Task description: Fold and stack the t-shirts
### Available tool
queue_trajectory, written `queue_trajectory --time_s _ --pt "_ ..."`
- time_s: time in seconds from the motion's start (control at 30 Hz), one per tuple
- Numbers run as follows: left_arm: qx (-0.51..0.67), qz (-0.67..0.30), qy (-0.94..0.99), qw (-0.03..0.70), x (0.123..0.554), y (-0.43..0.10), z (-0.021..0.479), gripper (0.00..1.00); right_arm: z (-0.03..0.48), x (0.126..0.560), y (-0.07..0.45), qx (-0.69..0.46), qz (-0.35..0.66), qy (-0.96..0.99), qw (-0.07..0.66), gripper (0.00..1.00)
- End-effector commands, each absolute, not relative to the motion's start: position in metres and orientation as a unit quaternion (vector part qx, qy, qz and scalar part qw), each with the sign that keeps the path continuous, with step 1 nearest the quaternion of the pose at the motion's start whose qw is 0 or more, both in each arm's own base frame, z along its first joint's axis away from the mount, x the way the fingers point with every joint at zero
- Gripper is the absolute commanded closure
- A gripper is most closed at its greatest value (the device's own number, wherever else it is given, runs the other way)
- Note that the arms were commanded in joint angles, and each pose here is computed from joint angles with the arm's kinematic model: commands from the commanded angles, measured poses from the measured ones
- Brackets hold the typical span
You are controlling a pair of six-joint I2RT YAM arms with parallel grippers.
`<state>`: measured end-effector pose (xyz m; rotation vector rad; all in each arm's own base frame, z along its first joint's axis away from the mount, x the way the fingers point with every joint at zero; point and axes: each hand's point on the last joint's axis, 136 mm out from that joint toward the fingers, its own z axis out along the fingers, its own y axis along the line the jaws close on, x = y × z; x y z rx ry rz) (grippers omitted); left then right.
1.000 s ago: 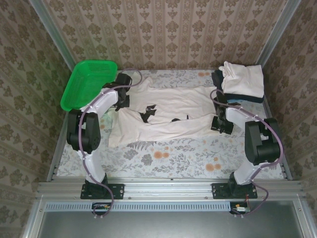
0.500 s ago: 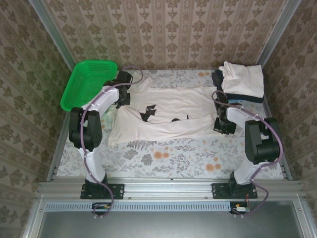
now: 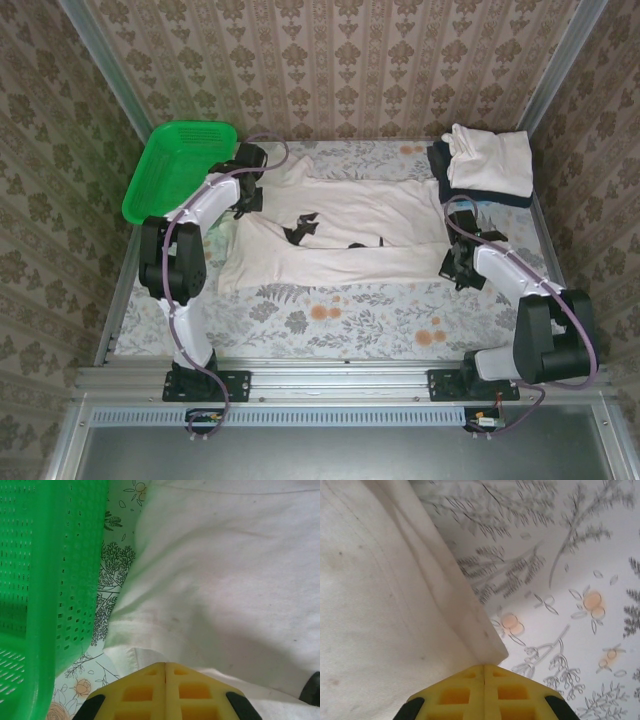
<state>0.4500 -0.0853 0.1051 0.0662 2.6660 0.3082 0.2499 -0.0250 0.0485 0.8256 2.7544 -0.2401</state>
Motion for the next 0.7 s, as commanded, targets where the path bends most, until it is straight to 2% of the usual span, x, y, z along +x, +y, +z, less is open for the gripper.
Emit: queue_trajectory --time_s 0.0,0.07,0.13,0.2,0.3,0.37,0.47,0.53,0.67 --pt "0.029 0.125 0.966 0.223 0.455 -0.078 0.107 1.00 0.043 0.232 -0.030 0.311 -0.094 0.940 0.109 0.99" --pt "0.028 0.124 0.966 0.224 0.456 -0.078 0.108 1.00 0.045 0.228 -0.030 0.316 -0.094 0.938 0.111 1.00" --pt "0.030 0.125 0.966 0.225 0.455 -0.077 0.108 1.00 0.044 0.227 -0.029 0.318 -0.082 0.936 0.128 0.96" --pt "0.032 0.125 0.966 0.224 0.454 -0.078 0.107 1.00 0.046 0.223 -0.031 0.325 -0.084 0.933 0.130 0.98" --pt "0.036 0.115 0.967 0.224 0.454 -0.081 0.106 1.00 0.054 0.223 -0.031 0.319 -0.085 0.936 0.126 0.84" --pt "0.037 0.107 0.968 0.224 0.454 -0.083 0.105 1.00 0.061 0.230 -0.028 0.308 -0.072 0.938 0.138 0.80" --pt "0.043 0.098 0.969 0.222 0.454 -0.088 0.103 1.00 0.071 0.244 -0.023 0.292 -0.056 0.943 0.151 0.61" --pt "0.045 0.099 0.969 0.221 0.453 -0.090 0.102 1.00 0.073 0.256 -0.025 0.284 -0.060 0.944 0.159 0.56" --pt "0.048 0.099 0.970 0.217 0.450 -0.090 0.101 1.00 0.057 0.287 -0.017 0.259 -0.043 0.953 0.151 0.57"
